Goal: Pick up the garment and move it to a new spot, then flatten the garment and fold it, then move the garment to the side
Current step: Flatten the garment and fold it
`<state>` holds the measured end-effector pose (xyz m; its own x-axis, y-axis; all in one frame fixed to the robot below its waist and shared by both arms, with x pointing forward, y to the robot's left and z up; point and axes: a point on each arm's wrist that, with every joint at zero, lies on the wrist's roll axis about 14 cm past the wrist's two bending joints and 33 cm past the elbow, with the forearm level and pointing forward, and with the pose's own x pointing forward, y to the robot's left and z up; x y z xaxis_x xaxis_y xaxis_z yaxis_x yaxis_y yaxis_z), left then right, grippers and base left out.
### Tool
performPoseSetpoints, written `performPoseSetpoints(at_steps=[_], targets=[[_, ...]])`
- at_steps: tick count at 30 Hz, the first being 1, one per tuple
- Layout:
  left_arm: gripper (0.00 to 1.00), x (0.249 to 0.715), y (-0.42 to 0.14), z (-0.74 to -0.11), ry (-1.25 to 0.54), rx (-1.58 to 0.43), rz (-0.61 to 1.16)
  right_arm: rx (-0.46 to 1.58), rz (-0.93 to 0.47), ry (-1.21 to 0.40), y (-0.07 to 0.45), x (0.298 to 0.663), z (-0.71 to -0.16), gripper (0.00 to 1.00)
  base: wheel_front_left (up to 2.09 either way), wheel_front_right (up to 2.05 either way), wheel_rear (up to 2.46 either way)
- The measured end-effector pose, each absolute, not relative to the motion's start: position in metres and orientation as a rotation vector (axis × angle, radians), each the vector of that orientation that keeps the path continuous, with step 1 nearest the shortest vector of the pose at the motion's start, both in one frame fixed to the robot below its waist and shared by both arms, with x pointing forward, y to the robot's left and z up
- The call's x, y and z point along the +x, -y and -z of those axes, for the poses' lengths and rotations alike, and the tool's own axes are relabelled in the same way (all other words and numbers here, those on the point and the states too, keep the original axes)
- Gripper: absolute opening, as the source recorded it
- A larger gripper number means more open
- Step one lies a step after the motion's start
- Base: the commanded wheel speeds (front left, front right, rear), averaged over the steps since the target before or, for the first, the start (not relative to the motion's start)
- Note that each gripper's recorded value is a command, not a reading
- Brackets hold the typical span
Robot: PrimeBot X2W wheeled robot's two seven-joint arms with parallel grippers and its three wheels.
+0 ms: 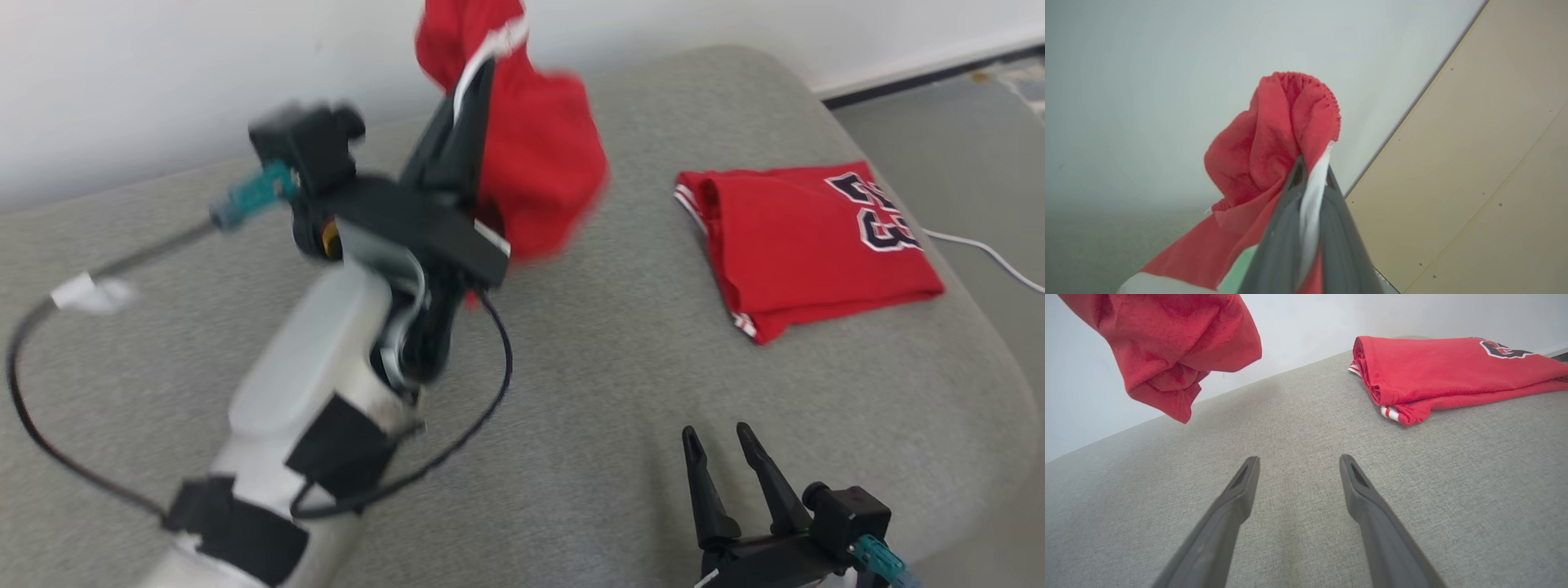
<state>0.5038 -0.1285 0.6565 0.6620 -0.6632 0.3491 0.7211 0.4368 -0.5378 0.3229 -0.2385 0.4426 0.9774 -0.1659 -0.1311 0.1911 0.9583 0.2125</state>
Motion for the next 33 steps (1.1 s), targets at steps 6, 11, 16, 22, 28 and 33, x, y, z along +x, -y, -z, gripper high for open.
performPoseSetpoints(at_steps=[6,11,16,22,28,33], targets=[[0.0,0.479,0.079,-0.539,-0.156,-0.72,0.628,0.236,0.112,-0.118,0.218,0.336,-0.44,1.0,0.0,0.0,0.0],[0.0,0.454,0.039,-0.486,-0.25,-0.703,0.483,0.23,0.072,-0.115,0.208,0.344,-0.441,1.0,0.0,0.0,0.0],[1.0,0.43,0.002,-0.455,-0.295,-0.613,0.388,0.227,0.036,-0.123,0.197,0.349,-0.44,1.0,0.0,0.0,0.0],[1.0,0.415,-0.04,-0.437,-0.34,-0.469,0.312,0.226,0.001,-0.104,0.188,0.354,-0.448,1.0,0.0,0.0,0.0],[1.0,0.443,-0.048,-0.476,-0.288,-0.342,0.363,0.229,0.003,-0.111,0.188,0.353,-0.446,1.0,0.0,0.0,0.0],[1.0,0.465,-0.023,-0.503,-0.299,-0.26,0.47,0.234,0.007,-0.113,0.188,0.351,-0.445,1.0,0.0,0.0,0.0]])
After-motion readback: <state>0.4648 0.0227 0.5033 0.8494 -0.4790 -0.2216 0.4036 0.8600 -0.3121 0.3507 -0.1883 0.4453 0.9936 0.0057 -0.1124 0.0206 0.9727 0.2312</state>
